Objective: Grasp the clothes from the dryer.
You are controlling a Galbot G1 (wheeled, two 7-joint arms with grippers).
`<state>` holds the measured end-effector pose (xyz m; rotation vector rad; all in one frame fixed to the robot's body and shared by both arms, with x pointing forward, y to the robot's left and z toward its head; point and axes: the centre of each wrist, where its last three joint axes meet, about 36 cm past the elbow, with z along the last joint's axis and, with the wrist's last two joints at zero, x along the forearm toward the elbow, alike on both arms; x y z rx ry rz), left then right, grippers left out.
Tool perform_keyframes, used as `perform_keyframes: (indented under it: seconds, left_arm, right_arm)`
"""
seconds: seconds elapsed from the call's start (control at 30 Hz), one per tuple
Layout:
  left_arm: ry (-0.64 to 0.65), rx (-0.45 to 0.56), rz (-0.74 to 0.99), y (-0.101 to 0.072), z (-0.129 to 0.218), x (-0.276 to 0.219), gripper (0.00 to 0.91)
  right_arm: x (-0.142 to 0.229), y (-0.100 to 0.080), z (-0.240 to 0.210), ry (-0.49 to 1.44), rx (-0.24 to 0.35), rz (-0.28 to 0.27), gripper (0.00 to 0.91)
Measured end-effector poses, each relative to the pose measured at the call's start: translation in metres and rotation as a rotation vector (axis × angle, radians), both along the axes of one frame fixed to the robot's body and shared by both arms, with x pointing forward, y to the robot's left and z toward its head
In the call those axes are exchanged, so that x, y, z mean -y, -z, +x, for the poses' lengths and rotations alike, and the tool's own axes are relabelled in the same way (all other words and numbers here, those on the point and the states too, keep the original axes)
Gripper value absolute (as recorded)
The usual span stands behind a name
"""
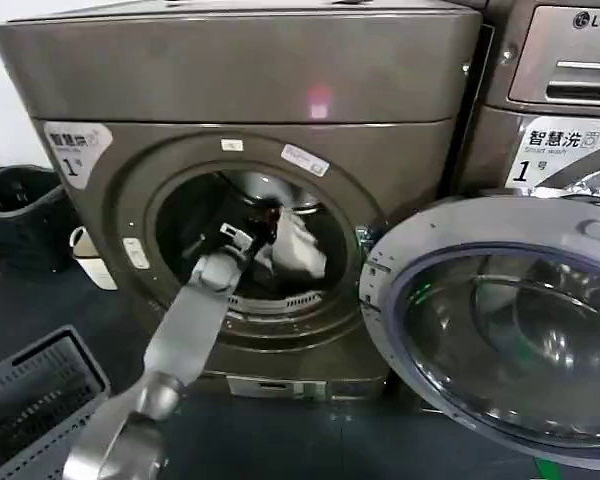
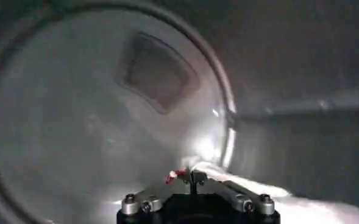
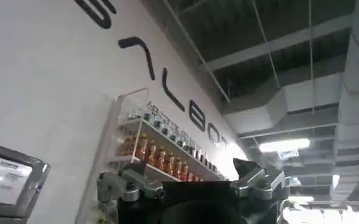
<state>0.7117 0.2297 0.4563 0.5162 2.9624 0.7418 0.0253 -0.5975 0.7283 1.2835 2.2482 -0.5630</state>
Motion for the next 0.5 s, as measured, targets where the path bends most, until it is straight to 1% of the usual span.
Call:
perform_keyframes:
  seconds: [0.13, 0.37, 0.5]
  left_arm:
    - [-0.073, 0.103, -0.107, 0.002, -0.012, 0.009, 0.0]
    - [-0.2, 0.213, -0.258, 0.007, -0.031, 0.017, 0.0]
    - [-0.225, 0.257, -0.304, 0.009, -0.042, 0.02, 0.0]
  right_arm:
    - [-0.001, 0.0, 0.001, 0.0, -0.005, -0.003, 0.907]
    - [-0.004, -0.003, 0.0, -0.001, -0.021, -0.032, 0.907]
    - [-0.004, -0.004, 0.0, -0.001, -0.023, -0.045, 0.907]
